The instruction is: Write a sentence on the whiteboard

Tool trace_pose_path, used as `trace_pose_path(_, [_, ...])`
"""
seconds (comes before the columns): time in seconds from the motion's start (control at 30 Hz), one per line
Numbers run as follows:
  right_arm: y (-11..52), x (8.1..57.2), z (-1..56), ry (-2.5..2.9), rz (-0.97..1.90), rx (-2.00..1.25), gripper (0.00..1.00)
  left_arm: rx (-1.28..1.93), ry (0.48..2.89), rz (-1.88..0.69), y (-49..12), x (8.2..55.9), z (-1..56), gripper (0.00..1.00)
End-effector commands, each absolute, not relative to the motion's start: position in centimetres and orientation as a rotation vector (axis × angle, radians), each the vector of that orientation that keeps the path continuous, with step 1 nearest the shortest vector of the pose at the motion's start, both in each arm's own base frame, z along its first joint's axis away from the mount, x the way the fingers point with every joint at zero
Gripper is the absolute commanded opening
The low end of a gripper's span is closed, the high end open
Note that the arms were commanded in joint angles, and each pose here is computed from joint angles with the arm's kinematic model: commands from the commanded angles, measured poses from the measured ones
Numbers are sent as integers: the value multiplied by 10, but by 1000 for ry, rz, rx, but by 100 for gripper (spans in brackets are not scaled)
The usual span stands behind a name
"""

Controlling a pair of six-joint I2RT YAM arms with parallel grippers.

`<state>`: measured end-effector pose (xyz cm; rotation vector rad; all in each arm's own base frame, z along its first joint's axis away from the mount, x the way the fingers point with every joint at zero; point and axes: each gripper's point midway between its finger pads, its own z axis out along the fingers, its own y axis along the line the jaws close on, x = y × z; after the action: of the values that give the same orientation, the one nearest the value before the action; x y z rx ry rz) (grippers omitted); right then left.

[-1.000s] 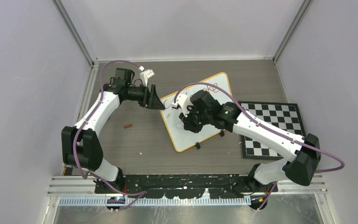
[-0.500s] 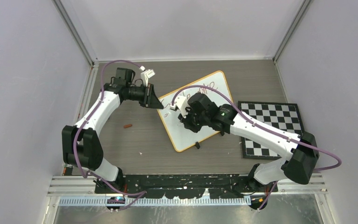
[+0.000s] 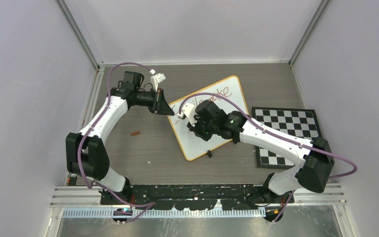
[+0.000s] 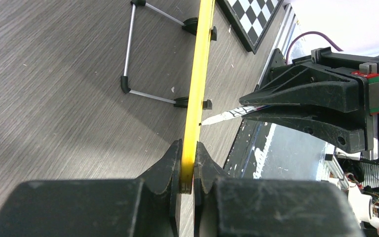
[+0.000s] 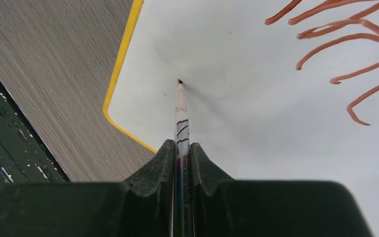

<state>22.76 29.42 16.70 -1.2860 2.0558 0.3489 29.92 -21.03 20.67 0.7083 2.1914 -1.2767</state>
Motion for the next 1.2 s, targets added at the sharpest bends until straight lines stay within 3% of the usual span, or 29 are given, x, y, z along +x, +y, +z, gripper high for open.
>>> trace_pose_path(0.0, [287,248,188,1992,254,-1200,0,714,2182,-1179,-205,315,210,0])
trace_pose_path(0.63, [286,241,185,2028,308,-1229,0,725,2179,-1174,-206,314,212,0])
trace_pose_path(1.17, [281,206,156,2077,366,-1381,0,731,2178,-1167,-205,314,213,0])
